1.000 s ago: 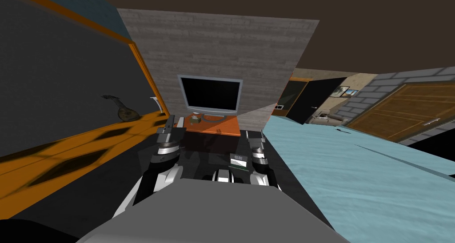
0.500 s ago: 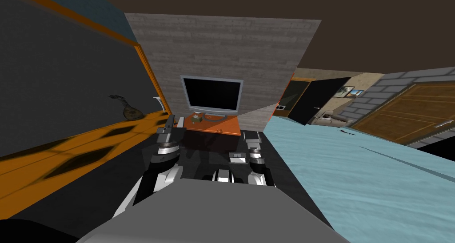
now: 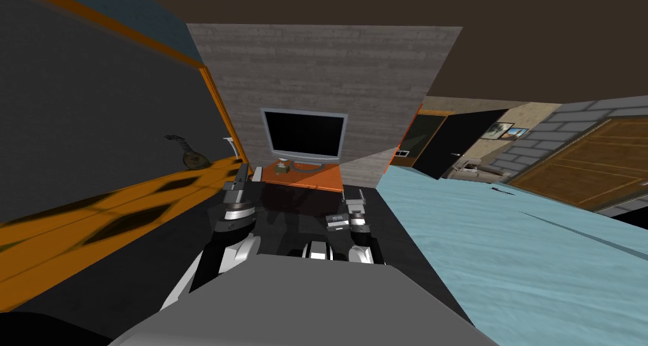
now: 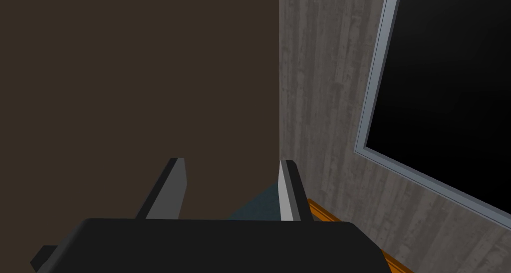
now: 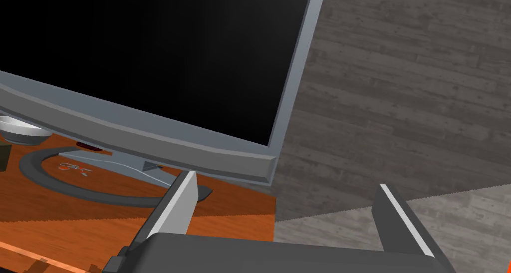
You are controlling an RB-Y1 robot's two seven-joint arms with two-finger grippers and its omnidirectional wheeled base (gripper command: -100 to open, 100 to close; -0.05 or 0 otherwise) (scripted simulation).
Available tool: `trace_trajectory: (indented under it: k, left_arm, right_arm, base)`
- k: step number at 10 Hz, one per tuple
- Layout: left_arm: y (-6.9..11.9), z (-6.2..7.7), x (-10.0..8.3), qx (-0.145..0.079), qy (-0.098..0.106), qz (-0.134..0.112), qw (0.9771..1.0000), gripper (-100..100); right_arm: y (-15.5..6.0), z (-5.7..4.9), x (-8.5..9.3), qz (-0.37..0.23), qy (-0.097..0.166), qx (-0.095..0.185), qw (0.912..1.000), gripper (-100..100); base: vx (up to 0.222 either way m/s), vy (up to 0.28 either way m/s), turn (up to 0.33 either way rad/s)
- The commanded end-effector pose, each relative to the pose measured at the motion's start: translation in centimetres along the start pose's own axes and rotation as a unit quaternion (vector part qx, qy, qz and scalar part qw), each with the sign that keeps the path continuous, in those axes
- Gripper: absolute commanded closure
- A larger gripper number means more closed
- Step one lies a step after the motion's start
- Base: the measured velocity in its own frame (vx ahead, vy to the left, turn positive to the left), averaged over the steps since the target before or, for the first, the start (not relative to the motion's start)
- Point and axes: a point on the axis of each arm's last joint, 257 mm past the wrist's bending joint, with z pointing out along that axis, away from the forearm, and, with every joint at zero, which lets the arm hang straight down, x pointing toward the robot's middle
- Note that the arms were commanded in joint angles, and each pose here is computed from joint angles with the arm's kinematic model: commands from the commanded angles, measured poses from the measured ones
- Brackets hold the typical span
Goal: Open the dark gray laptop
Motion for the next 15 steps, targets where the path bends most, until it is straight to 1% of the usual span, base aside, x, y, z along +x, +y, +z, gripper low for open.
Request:
trace_trajectory:
  k: [1,2,3,4,5,6,7,8,9,10,11,12,14,15]
  left_arm:
    - [0.0,0.0,0.0,0.000,0.000,0.000,1.0000,0]
    - [0.0,0.0,0.0,0.000,0.000,0.000,1.0000,0]
    - [0.0,0.0,0.0,0.000,0.000,0.000,1.0000,0]
    - [0.0,0.0,0.0,0.000,0.000,0.000,1.0000,0]
    - [0.0,0.0,0.0,0.000,0.000,0.000,1.0000,0]
    - [0.0,0.0,0.0,0.000,0.000,0.000,1.0000,0]
    - [0.0,0.0,0.0,0.000,0.000,0.000,1.0000,0]
    - [0.0,0.0,0.0,0.000,0.000,0.000,1.0000,0]
    - [0.0,0.0,0.0,0.000,0.000,0.000,1.0000,0]
    - [0.0,0.0,0.0,0.000,0.000,0.000,1.0000,0]
    - [0.0,0.0,0.0,0.000,0.000,0.000,1.0000,0]
    - [0.0,0.0,0.0,0.000,0.000,0.000,1.0000,0]
    - [0.0,0.0,0.0,0.000,0.000,0.000,1.0000,0]
    - [0.0,0.0,0.0,0.000,0.000,0.000,1.0000,0]
  right_arm:
    - [-1.7,-0.3,-1.7,0.061,-0.023,0.011,0.9978,-100]
    - [-1.7,-0.3,-1.7,0.072,-0.023,0.011,0.9971,-100]
    - [-2.9,-0.5,-2.8,0.102,-0.038,0.017,0.9939,-100]
    - [-2.9,-0.5,-2.8,0.113,-0.038,0.016,0.9927,-100]
    - [-4.0,-0.7,-3.8,0.143,-0.053,0.021,0.9881,-100]
    - [-4.0,-0.7,-3.8,0.153,-0.053,0.021,0.9866,-100]
    - [-5.2,-1.0,-4.7,0.181,-0.068,0.025,0.9808,-100]
    - [-5.2,-1.0,-4.7,0.191,-0.068,0.025,0.9789,-100]
    - [-6.3,-1.3,-5.6,0.218,-0.082,0.028,0.9721,-100]
    - [-6.3,-1.3,-5.6,0.227,-0.083,0.027,0.9699,-100]
    - [-7.4,-1.6,-6.4,0.255,-0.097,0.031,0.9616,-100]
    - [-7.4,-1.6,-6.4,0.262,-0.097,0.030,0.9598,-100]
    - [-9.5,-2.3,-7.8,0.314,-0.123,0.034,0.9407,-100]
    - [-9.5,-2.3,-7.8,0.323,-0.123,0.033,0.9377,-100]
  base:
    - [-0.036,-0.020,0.050]
    - [-0.033,-0.013,0.027]
    - [-0.037,-0.007,0.041]
    - [-0.032,-0.005,0.024]
    - [-0.038,-0.010,0.056]
    - [-0.030,-0.005,0.025]
    - [-0.033,-0.007,0.036]
    - [-0.026,-0.009,0.024]
    - [-0.029,-0.009,0.050]
    - [-0.024,-0.007,0.021]
    - [-0.034,-0.007,0.045]
    - [-0.031,-0.006,0.020]
    - [-0.039,-0.011,0.050]
    - [-0.032,-0.011,0.020]
